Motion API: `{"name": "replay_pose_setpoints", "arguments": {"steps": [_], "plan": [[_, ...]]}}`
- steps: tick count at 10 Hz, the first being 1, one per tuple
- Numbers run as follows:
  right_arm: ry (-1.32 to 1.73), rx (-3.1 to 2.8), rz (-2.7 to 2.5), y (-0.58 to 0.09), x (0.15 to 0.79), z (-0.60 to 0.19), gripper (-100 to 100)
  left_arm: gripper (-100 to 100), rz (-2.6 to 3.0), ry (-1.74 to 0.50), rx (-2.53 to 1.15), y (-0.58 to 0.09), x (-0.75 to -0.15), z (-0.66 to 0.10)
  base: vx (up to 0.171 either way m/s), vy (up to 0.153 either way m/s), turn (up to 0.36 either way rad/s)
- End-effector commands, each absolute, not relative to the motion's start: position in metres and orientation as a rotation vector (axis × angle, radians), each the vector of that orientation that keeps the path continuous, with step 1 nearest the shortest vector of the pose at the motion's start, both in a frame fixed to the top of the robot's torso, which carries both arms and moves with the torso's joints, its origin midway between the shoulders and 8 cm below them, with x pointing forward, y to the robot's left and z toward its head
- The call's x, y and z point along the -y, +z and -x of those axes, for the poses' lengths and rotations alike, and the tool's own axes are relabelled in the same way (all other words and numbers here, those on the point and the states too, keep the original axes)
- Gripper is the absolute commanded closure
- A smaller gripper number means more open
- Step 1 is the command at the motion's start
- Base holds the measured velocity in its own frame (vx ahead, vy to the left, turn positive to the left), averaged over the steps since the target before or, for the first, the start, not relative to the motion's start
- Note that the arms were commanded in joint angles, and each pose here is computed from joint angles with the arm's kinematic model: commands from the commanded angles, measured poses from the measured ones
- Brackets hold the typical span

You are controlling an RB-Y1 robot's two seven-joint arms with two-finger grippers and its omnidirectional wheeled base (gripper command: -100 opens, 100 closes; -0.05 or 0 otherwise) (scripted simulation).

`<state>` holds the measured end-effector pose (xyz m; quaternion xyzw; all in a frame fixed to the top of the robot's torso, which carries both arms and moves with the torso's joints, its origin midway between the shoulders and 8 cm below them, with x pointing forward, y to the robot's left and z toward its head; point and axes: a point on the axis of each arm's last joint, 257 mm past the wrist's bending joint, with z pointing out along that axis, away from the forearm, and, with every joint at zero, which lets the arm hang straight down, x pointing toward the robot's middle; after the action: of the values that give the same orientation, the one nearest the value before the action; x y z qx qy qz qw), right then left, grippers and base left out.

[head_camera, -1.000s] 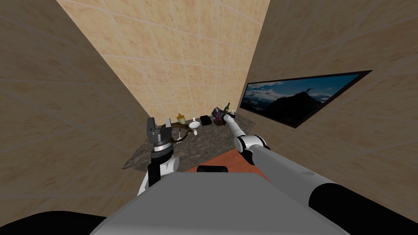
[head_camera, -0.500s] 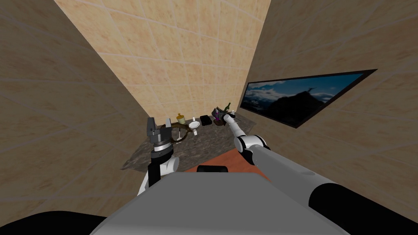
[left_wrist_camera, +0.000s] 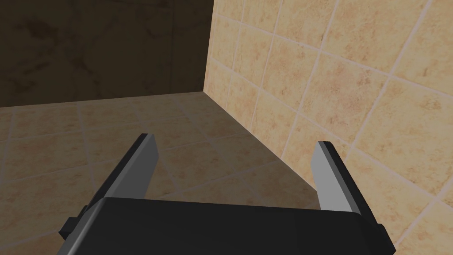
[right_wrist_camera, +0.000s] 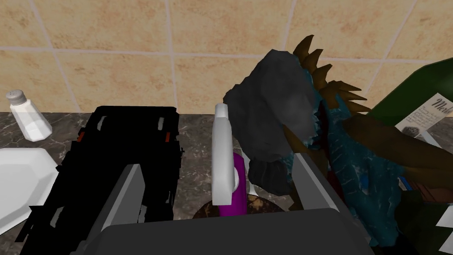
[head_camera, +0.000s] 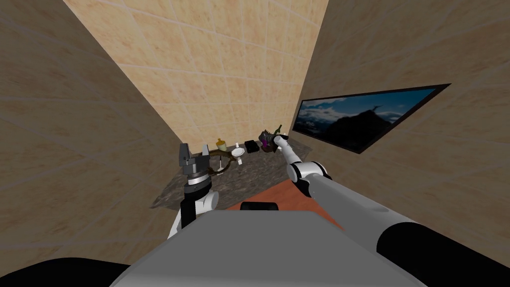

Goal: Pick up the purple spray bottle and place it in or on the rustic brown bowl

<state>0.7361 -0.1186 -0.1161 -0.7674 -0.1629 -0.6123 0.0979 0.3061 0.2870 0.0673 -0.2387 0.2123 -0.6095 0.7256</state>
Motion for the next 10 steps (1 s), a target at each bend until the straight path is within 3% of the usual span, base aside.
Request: {"name": "replay_pose_setpoints", "arguments": {"steps": [1,4,5,10], "plan": [[-1.816,0.497,2.265,-0.105,0.121,-0.740,-100,0,0.527,-1.344,-0.468,0.067,-0.287,-0.306,-0.019,0.054,-0.018],[-1.822,0.512,2.255,-0.085,0.124,-0.744,-100,0,0.527,-1.344,-0.468,0.067,-0.287,-0.306,-0.026,0.061,-0.036],[-1.821,0.514,2.255,-0.085,0.124,-0.744,0,0,0.526,-1.344,-0.468,0.067,-0.287,-0.306,-0.003,0.007,0.002],[-1.821,0.514,2.254,-0.085,0.123,-0.744,0,0,0.526,-1.344,-0.468,0.067,-0.287,-0.306,0.000,0.000,0.000]]}}
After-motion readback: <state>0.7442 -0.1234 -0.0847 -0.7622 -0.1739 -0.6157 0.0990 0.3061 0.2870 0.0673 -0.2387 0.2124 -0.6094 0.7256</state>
